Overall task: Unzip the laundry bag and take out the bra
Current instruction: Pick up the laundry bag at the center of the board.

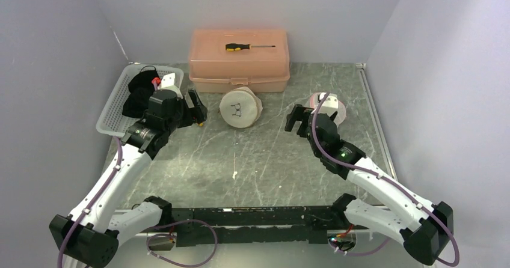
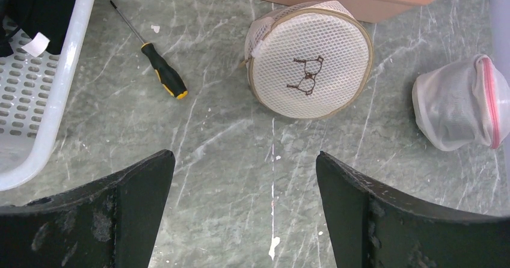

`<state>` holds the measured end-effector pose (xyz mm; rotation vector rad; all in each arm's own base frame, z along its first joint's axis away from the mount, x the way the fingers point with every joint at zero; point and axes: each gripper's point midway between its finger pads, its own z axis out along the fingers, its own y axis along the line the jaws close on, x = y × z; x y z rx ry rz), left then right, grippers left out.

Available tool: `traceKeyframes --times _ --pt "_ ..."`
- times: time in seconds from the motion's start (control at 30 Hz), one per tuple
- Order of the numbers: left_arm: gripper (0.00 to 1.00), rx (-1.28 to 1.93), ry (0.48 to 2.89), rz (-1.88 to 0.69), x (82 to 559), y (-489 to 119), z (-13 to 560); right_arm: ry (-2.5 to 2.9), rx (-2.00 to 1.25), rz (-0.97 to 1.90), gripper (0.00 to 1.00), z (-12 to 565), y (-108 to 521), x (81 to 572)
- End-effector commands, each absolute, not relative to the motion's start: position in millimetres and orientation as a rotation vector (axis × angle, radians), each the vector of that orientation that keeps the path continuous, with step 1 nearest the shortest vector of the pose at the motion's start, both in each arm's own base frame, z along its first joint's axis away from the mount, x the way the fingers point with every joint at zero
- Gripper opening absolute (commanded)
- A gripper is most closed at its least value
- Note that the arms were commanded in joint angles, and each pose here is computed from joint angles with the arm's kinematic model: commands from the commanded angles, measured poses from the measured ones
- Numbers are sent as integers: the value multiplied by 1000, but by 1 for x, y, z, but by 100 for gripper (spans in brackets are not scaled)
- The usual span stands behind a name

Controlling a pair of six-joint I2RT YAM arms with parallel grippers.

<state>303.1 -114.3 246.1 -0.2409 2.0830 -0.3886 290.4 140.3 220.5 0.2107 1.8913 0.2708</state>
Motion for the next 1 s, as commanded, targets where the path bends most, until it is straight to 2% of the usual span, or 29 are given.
traceKeyframes --times 0.0,0.1,0.2,0.4,0.63,0.97 --pt "94 -271 2022 -404 303 -112 257 1803 197 380 99 239 160 303" --pt "91 -274 1984 -418 302 -110 258 1838 195 431 97 228 177 322" --pt "84 -153 1948 -505 298 -126 265 1901 125 661 94 215 213 341" --pt "93 -48 1971 -586 291 -143 268 1926 -11 943 83 190 267 367" --pt "93 4 1973 -611 287 -150 269 1991 -5 1006 79 155 295 393" --pt "92 61 1941 -636 283 -155 274 2077 15 1006 59 119 308 409"
